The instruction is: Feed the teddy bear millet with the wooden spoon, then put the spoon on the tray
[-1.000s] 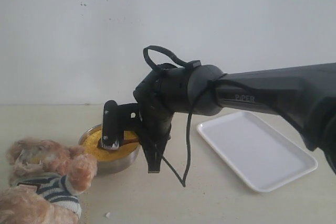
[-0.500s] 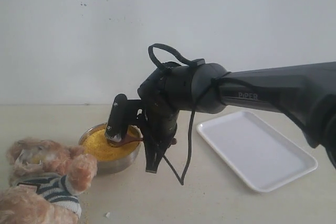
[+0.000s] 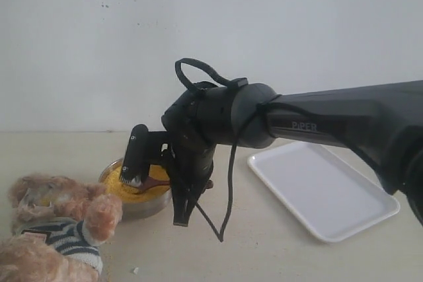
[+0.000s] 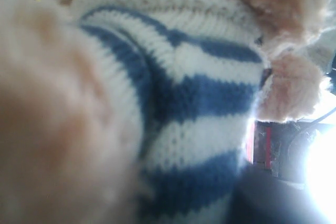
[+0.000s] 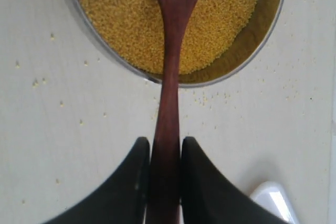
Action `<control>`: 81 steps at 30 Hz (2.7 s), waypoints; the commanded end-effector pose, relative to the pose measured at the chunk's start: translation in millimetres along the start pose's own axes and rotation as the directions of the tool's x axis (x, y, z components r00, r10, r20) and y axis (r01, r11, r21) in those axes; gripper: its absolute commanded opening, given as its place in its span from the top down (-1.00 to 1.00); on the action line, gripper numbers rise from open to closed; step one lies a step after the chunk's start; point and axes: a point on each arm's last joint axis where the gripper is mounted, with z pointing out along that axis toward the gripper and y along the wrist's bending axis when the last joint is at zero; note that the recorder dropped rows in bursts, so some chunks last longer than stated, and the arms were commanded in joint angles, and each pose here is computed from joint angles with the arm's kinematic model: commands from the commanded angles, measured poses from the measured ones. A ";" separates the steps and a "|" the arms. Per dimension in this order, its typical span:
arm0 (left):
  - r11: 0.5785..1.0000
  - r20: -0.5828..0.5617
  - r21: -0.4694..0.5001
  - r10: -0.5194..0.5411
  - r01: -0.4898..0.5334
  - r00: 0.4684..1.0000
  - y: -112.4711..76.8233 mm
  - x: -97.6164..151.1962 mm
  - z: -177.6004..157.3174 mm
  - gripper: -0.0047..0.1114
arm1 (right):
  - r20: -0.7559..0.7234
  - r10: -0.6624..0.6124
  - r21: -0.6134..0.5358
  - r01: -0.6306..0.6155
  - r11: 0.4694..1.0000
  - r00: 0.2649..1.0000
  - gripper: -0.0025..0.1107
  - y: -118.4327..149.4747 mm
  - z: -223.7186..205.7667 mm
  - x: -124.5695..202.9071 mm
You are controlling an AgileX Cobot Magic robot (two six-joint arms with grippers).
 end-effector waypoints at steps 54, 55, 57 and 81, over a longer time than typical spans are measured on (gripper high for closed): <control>0.995 -0.204 0.008 -0.100 0.103 0.974 -2.8 19.7 -1.7 0.85 | 0.198 0.049 -0.159 -0.017 0.987 0.979 0.96 36.1 -144.0 -47.0; 0.995 -0.204 0.008 -0.100 0.103 0.974 -2.8 19.7 -1.7 0.85 | 0.171 0.020 -0.133 0.003 0.991 0.985 0.96 38.8 -141.6 -48.0; 0.995 -0.204 0.008 -0.100 0.103 0.974 -2.8 19.7 -1.7 0.85 | 0.126 -0.022 -0.099 0.035 0.995 0.992 0.96 44.3 -139.0 -49.8; 0.994 -0.200 0.024 -0.095 0.102 0.975 -4.2 19.2 -1.6 0.85 | 0.059 -0.060 0.047 0.057 0.997 0.996 0.96 62.1 -143.1 -64.2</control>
